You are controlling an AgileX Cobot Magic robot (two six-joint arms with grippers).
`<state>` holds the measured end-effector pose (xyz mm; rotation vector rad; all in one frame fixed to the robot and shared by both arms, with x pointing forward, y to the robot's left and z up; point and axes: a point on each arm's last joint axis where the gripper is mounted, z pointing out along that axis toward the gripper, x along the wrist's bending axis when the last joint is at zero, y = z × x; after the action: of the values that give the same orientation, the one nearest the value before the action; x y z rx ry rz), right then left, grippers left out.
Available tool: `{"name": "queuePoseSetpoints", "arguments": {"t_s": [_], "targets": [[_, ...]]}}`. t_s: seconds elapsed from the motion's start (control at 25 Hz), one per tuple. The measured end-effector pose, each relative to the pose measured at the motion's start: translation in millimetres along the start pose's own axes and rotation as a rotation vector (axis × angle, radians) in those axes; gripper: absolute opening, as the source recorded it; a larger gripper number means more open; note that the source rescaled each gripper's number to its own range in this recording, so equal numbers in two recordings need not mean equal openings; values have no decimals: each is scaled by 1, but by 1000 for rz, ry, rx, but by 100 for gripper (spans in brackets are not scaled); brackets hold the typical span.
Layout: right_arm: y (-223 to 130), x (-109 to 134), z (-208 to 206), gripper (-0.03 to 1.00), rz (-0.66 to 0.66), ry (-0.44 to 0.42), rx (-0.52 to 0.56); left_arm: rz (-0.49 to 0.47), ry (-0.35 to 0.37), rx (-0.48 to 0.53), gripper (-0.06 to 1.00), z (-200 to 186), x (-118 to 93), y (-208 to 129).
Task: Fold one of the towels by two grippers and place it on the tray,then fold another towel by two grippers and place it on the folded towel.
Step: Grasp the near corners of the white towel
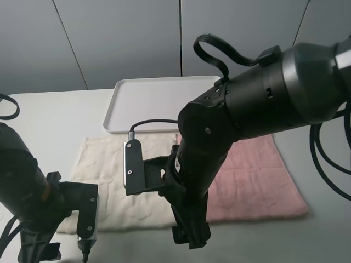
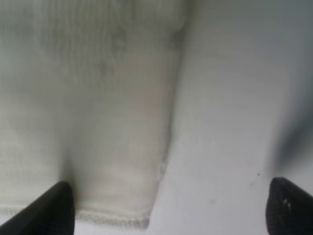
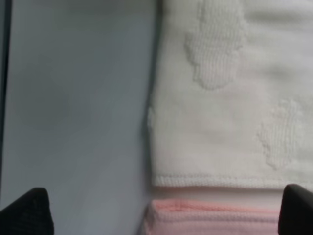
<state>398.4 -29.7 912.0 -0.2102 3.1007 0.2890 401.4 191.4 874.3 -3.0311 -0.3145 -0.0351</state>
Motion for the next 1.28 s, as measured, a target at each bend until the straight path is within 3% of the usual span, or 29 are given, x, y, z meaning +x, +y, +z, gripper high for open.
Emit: {"name": "queuePoseSetpoints", "arguments": {"t_s": [1.0, 1.28], "targets": [[-2, 0, 5, 100, -10, 12, 24, 11, -36, 49, 100, 14, 0, 2], [6, 13, 19, 100, -56, 44, 53, 9, -37, 50, 100, 14, 0, 2]]}}
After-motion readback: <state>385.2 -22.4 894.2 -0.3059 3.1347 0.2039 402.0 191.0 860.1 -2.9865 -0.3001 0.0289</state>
